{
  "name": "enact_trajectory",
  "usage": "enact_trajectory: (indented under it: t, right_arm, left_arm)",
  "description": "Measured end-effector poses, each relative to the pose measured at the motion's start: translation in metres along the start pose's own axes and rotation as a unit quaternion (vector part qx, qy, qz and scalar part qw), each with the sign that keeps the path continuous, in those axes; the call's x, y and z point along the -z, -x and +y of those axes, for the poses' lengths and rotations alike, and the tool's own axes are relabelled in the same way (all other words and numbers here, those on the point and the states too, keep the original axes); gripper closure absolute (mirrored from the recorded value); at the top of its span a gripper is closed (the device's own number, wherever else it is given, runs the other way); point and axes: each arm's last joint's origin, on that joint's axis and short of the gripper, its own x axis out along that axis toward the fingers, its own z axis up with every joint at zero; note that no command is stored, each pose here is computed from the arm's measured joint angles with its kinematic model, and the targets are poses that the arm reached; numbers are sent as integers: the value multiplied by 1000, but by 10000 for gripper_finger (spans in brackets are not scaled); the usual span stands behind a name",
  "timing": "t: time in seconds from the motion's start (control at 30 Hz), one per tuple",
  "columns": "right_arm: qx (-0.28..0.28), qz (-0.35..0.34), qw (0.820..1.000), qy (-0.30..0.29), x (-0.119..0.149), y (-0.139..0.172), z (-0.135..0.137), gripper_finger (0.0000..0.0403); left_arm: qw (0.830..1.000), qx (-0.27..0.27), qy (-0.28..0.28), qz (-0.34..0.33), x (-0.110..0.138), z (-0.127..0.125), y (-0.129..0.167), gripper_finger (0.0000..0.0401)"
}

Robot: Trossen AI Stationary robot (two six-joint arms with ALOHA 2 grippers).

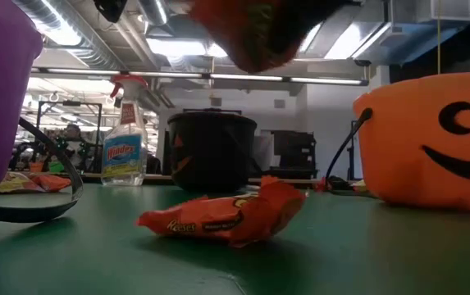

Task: Sort candy
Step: Put the orange candy into the orange bucket

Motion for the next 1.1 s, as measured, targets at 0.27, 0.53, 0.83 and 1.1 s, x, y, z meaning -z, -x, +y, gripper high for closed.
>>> enact_trajectory:
  t: [0.27,0.53,0.83,1.1]
  right_arm:
    - [17,79,996,-42,17,8,-5,398]
    - [31,94,993,-65,26,33,-13,398]
    - [87,21,991,-104,38,98,-50,398]
    - [106,-23,985,-132,56,146,-74,398]
  left_arm:
    - [1000,0,0,0,0,0,0,273]
    - [1000,1,-1,1,0,0,0,273]
    - [1000,6,-2,0,0,-2,1,273]
    - [1000,6,-2,0,0,-2,1,273]
